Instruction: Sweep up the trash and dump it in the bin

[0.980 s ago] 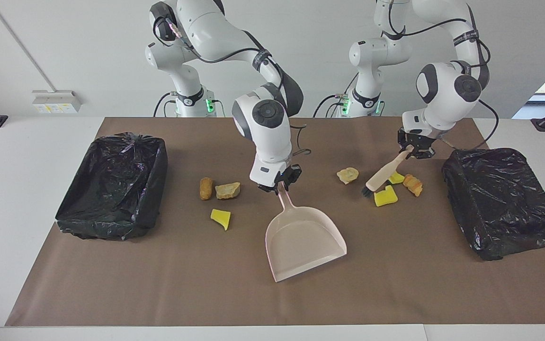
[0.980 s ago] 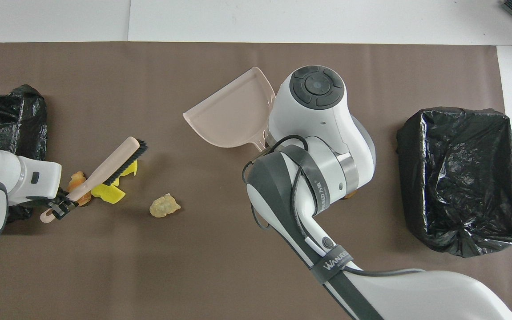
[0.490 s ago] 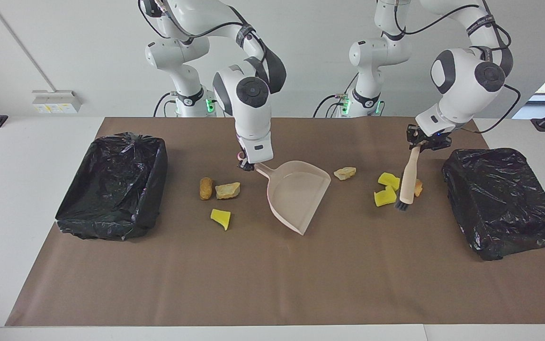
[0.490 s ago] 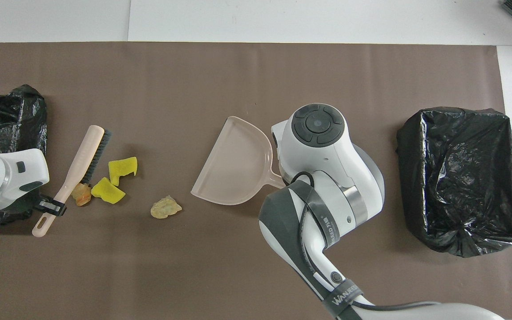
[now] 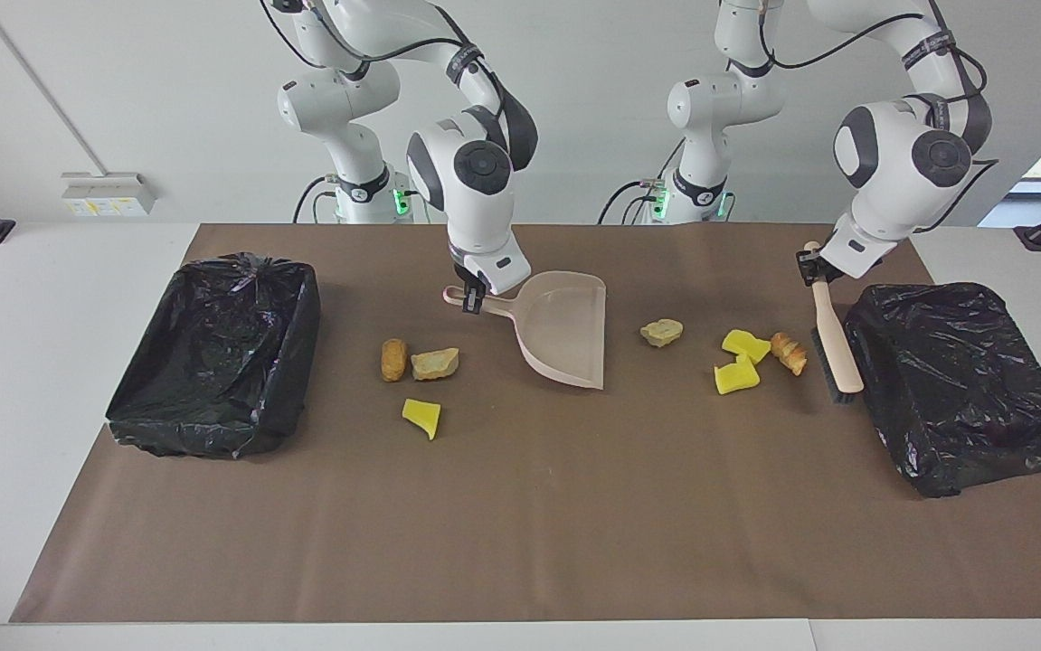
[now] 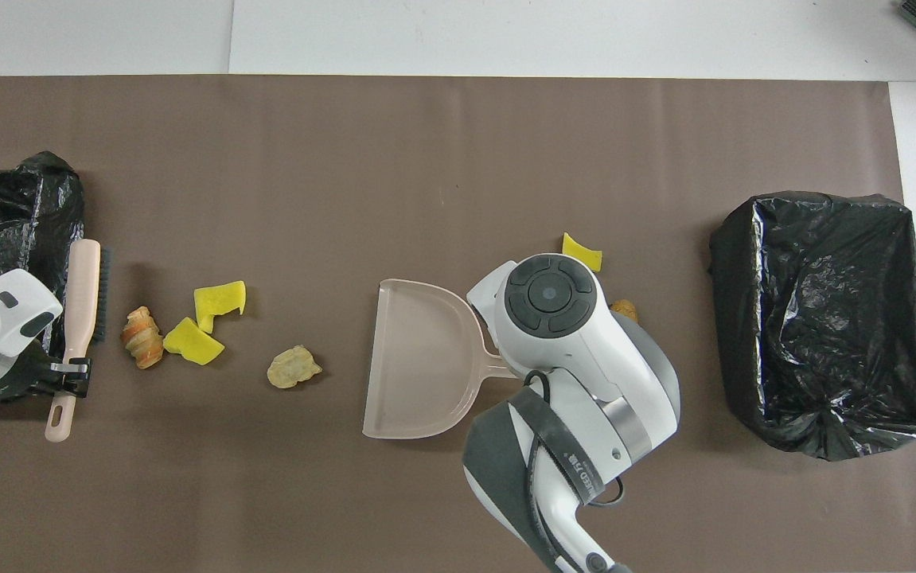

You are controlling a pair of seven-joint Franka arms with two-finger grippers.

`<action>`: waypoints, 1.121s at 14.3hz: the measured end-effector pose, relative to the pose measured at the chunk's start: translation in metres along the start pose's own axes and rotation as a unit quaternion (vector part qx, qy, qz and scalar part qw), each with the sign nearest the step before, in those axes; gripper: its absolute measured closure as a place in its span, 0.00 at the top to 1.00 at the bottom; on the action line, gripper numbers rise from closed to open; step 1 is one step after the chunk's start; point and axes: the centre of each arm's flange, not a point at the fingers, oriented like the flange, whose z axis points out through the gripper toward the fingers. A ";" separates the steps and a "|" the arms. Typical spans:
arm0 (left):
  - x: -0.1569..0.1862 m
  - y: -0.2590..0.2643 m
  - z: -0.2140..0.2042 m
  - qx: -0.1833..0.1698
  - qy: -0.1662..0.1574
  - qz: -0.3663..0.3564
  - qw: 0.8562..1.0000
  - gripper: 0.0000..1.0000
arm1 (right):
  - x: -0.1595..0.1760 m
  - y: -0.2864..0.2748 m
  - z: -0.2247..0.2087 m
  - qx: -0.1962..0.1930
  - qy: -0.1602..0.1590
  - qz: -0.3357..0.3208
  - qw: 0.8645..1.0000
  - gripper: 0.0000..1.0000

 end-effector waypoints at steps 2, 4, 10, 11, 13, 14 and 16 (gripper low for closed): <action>-0.003 0.002 0.020 -0.001 -0.004 -0.011 1.000 0.27 | 0.009 -0.016 -0.002 -0.008 -0.022 0.022 0.999 0.32; -0.006 0.009 0.036 0.000 -0.013 -0.020 1.000 0.27 | 0.011 -0.021 -0.003 -0.010 -0.025 0.030 0.999 0.32; -0.013 0.088 0.040 0.024 -0.012 0.035 0.999 0.27 | 0.009 -0.018 0.009 -0.005 -0.031 0.033 0.999 0.32; -0.015 0.102 0.040 0.028 -0.011 0.047 0.998 0.27 | 0.010 -0.017 0.012 -0.005 -0.030 0.033 0.999 0.32; -0.021 0.131 0.040 0.034 -0.009 0.057 0.998 0.27 | 0.013 -0.016 0.017 -0.008 -0.027 0.034 0.999 0.32; -0.024 0.146 0.041 0.028 -0.008 0.050 0.998 0.27 | 0.014 -0.015 0.020 -0.008 -0.027 0.034 0.999 0.32; -0.028 0.174 0.041 -0.007 0.002 0.031 0.999 0.27 | 0.014 -0.015 0.022 -0.007 -0.028 0.035 0.999 0.32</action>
